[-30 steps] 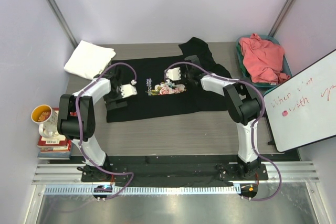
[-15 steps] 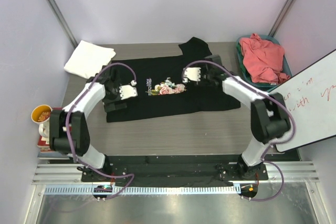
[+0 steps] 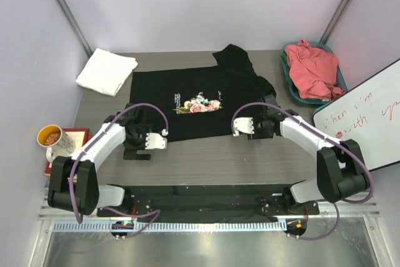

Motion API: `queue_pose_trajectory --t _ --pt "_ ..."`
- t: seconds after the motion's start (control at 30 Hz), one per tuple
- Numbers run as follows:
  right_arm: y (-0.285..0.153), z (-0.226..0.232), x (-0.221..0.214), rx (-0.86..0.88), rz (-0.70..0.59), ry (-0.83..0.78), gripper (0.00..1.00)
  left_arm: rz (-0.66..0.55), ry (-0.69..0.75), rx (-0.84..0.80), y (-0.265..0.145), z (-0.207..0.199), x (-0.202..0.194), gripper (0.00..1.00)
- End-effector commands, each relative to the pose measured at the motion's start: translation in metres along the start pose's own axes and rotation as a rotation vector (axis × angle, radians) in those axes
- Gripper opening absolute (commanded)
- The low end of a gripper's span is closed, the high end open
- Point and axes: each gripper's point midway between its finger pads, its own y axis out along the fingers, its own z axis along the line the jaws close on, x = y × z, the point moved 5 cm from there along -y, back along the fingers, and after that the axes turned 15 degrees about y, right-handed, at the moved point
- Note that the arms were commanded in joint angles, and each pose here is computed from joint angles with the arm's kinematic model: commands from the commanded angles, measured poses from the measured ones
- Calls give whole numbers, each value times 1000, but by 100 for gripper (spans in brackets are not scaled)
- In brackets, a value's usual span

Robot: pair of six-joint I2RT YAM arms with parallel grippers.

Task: Fold and stack the t-shirts
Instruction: Fold the flattened tshirt in 1/3 of the way

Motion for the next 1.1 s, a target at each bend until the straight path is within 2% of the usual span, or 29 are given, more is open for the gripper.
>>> queue_pose_trajectory --t 0.0,0.23,0.5,0.63,0.67,0.73,0.77,0.83,0.87,0.93,1.0,1.07 --pt "0 9 -3 16 1 37 47 -9 16 12 5 1 3 100" --pt "22 19 -17 13 29 56 45 21 -47 29 20 11 -2 100" --pt "36 6 -18 -22 31 62 45 63 -70 10 39 16 -8 100" --pt "45 0 -26 -19 53 75 45 64 -69 -4 44 19 -9 93" --pt "49 1 -29 -6 65 78 43 62 -65 -8 45 19 -9 83" --pt "52 -2 -33 -6 80 79 35 89 -62 -20 47 21 -12 71" --pt "53 -1 -34 -3 84 80 25 89 -64 -27 47 20 -13 53" --pt "52 -2 -36 -1 89 82 16 89 -61 -40 48 21 -13 39" --pt "51 -3 -36 -2 91 78 7 89 -62 -44 48 20 -13 26" --pt "49 -1 -39 11 98 64 1 95 -58 -59 47 18 -13 17" --pt "43 1 -41 20 104 56 1 95 -52 -73 46 16 -14 6" --pt "37 5 -40 46 104 41 1 92 -42 -75 42 15 -13 2"
